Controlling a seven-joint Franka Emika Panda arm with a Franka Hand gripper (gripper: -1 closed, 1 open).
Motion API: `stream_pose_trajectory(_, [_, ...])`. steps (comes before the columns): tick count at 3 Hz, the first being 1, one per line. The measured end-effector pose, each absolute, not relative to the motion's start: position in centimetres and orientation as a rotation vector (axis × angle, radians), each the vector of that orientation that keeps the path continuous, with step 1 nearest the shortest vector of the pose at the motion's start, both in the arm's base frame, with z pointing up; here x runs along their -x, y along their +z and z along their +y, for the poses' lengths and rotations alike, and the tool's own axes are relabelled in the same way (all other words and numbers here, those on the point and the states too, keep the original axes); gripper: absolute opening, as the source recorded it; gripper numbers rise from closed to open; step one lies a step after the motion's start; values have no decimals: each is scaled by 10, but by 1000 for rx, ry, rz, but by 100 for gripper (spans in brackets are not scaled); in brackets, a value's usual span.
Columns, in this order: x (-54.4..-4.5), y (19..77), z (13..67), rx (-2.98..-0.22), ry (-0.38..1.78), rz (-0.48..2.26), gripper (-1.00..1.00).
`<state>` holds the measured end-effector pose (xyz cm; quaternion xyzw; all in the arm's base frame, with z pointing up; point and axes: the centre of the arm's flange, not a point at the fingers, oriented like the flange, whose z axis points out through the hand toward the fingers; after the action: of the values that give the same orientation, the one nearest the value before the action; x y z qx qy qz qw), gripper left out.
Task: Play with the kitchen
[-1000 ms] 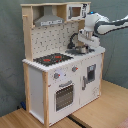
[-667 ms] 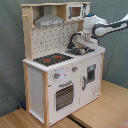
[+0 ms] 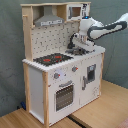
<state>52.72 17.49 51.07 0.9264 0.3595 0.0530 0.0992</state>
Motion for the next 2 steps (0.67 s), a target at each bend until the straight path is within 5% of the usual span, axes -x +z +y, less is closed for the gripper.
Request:
stream_pose_trajectory(1, [-528, 511, 175, -2739, 160, 1063, 100])
stream_pose_trajectory(2, [-531, 513, 174, -2735, 188, 1060, 100])
